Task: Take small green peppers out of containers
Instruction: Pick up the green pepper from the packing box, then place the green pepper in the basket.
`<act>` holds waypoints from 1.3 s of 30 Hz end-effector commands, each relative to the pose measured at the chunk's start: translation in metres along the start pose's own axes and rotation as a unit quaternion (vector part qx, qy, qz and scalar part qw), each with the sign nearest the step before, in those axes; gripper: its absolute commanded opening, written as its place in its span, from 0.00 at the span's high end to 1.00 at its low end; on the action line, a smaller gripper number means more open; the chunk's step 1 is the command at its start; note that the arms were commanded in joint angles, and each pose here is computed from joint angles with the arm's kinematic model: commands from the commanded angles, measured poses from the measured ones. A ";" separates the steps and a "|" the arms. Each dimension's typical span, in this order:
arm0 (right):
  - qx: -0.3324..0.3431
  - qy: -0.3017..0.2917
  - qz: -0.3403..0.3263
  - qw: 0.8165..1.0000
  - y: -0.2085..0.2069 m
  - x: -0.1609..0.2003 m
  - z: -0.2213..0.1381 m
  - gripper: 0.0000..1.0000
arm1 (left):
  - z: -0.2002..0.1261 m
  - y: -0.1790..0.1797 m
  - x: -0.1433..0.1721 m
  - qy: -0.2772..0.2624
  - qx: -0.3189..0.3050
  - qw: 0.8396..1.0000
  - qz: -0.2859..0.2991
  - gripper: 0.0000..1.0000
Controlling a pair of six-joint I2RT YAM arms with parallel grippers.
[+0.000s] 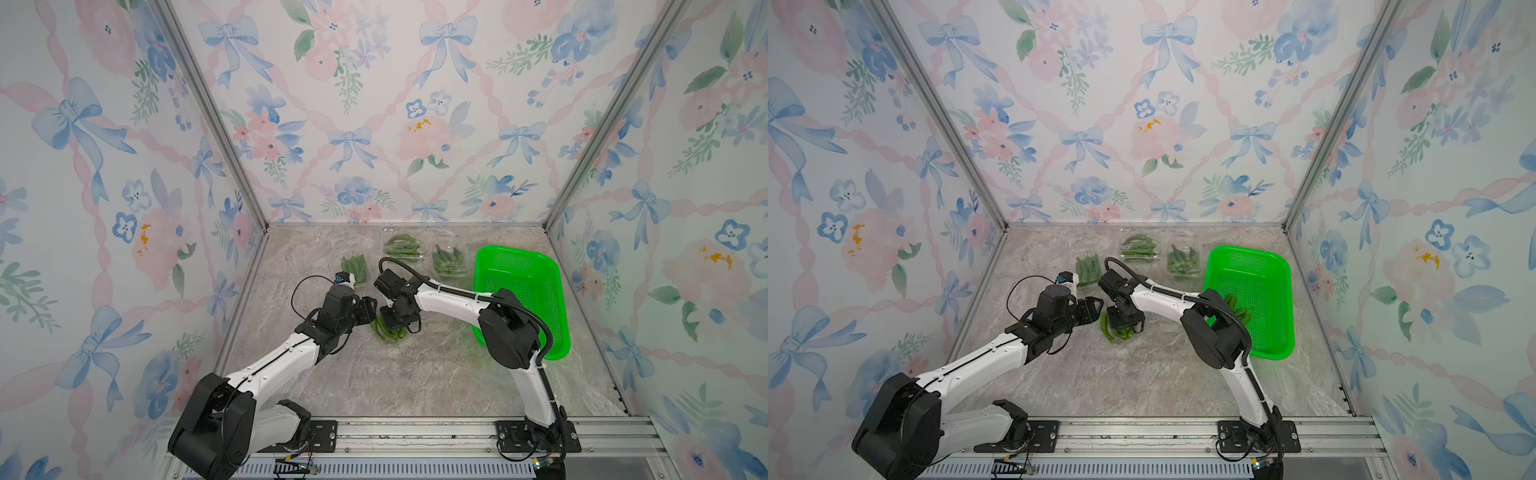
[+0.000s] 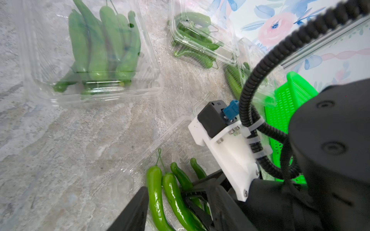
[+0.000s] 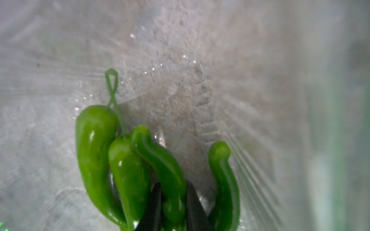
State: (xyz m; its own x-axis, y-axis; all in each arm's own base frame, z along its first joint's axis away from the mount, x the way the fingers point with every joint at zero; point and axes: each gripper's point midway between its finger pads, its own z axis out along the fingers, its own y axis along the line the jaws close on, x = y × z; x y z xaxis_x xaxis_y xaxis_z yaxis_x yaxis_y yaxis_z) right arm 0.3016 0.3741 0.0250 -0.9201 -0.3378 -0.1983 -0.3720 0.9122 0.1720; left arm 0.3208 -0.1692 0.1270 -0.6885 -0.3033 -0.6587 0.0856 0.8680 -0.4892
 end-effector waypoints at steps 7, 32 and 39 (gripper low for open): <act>0.017 -0.032 -0.014 0.999 0.000 -0.008 -0.050 0.84 | 0.001 -0.005 -0.013 -0.009 0.001 1.000 -0.008 0.44; 0.035 -0.221 0.093 0.970 -0.118 -0.012 -0.238 0.83 | 0.035 -0.110 -0.049 0.002 0.093 0.995 0.035 0.44; 0.076 -0.229 0.203 0.949 -0.226 0.019 -0.249 0.80 | 0.076 -0.187 -0.011 0.056 0.146 0.985 0.078 0.46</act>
State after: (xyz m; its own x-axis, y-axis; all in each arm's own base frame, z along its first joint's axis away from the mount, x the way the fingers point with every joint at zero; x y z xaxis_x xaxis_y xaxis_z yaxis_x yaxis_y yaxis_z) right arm 0.3421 0.1351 0.2391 -0.7999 0.1336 -0.5851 0.0023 0.9756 0.2196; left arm 0.3726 -0.3303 0.1867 -0.7106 -0.1644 -0.6842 0.3412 0.7699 -0.5393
